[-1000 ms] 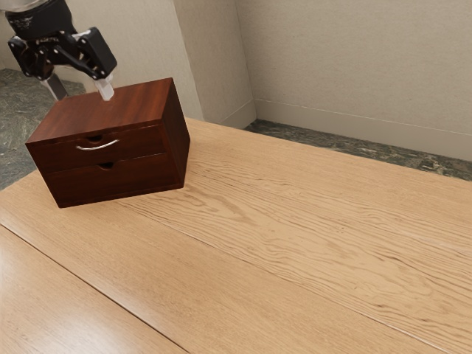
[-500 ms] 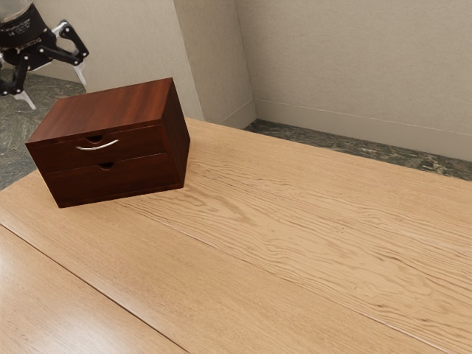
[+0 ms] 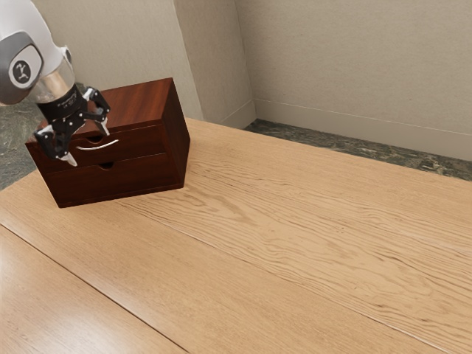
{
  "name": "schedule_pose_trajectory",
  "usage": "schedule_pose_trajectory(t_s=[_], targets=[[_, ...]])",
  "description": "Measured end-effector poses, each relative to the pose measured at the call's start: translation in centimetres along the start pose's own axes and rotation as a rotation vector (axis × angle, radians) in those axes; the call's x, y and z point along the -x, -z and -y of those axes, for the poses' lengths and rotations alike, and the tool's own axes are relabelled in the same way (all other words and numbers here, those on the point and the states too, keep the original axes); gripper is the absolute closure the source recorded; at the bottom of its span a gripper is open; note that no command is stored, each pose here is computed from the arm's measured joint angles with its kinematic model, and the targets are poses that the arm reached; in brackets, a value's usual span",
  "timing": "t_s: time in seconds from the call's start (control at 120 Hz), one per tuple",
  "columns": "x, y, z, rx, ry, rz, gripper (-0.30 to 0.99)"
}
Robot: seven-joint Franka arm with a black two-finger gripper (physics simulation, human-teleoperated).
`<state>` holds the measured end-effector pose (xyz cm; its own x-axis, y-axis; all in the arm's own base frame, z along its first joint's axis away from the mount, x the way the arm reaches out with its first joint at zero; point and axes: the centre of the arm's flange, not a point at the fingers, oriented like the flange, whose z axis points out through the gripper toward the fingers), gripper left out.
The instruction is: Pull the drawer handle with one arm to open the drawer
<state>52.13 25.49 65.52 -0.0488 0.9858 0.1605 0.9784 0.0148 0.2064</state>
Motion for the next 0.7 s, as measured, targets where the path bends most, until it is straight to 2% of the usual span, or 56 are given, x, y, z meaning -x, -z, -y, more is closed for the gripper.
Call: schedule_pose_trajectory(t_s=[0.183, 0.342, 0.5, 0.7], targets=[[-1.5, -1.7, -0.6, 0.108, 0.09, -0.047, 0.0], [-2.7, -2.7, -0.5, 0.168, 0.156, -0.065, 0.0], [-4.1, -3.6, -0.2, 0.201, 0.224, -0.063, 0.0], [-6.2, -5.6, 0.5, 0.2, 0.298, -0.067, 0.0]])
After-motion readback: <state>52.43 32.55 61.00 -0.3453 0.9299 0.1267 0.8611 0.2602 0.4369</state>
